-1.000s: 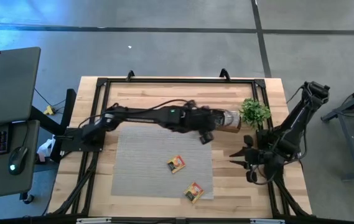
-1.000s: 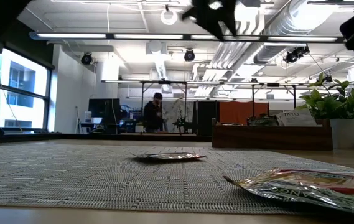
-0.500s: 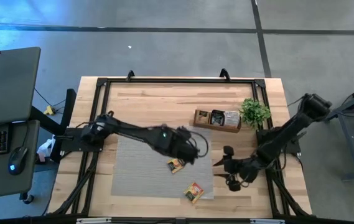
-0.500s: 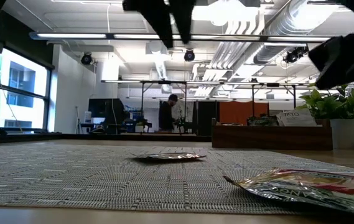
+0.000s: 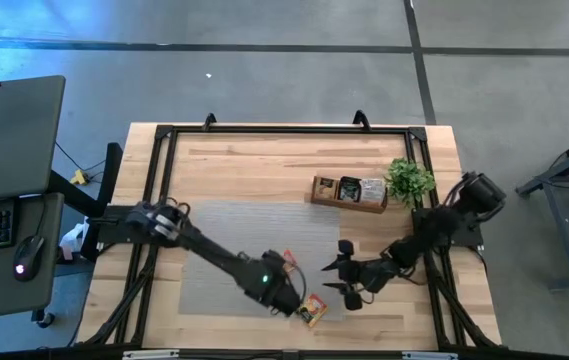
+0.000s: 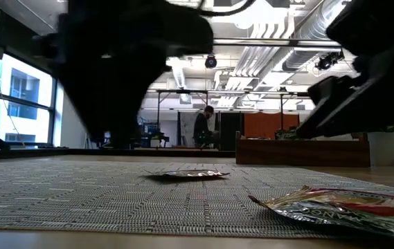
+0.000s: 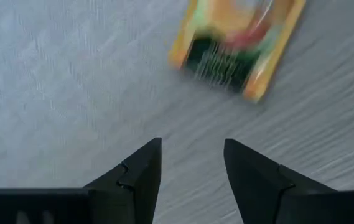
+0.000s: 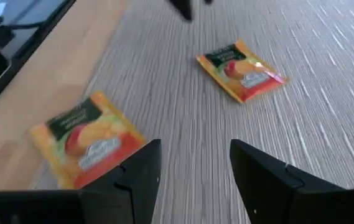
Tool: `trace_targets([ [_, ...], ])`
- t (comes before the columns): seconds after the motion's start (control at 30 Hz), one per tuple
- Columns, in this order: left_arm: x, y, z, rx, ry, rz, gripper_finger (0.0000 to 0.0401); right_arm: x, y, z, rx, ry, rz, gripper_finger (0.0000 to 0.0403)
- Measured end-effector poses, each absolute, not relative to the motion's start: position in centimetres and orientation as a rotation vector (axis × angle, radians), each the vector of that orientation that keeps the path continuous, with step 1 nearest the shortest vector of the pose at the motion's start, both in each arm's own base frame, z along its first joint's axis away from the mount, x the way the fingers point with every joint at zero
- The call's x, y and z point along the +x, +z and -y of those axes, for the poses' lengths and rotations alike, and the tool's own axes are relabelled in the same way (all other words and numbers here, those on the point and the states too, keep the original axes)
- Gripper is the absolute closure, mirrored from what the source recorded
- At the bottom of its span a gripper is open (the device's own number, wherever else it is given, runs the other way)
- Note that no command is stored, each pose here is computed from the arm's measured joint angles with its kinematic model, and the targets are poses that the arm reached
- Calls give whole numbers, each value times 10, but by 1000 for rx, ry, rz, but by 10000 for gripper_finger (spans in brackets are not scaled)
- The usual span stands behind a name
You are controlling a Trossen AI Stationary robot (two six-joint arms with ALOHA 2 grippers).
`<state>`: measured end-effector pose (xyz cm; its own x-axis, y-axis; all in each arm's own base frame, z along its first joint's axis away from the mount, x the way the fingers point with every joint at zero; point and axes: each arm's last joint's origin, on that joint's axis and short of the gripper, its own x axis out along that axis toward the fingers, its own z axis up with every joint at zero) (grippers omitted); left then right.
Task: Pick & Place Tea
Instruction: Put the yellow tea bag in the left section of the wooden organizer
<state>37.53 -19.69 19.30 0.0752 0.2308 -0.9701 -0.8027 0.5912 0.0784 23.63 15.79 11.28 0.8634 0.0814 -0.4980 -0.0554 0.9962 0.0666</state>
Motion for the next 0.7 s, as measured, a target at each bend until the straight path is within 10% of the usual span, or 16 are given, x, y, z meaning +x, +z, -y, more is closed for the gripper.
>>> trace_targets([
  [0.7,369,197,240,-517,651,-1102,231,284,137,-167,6,-19,-432,240],
])
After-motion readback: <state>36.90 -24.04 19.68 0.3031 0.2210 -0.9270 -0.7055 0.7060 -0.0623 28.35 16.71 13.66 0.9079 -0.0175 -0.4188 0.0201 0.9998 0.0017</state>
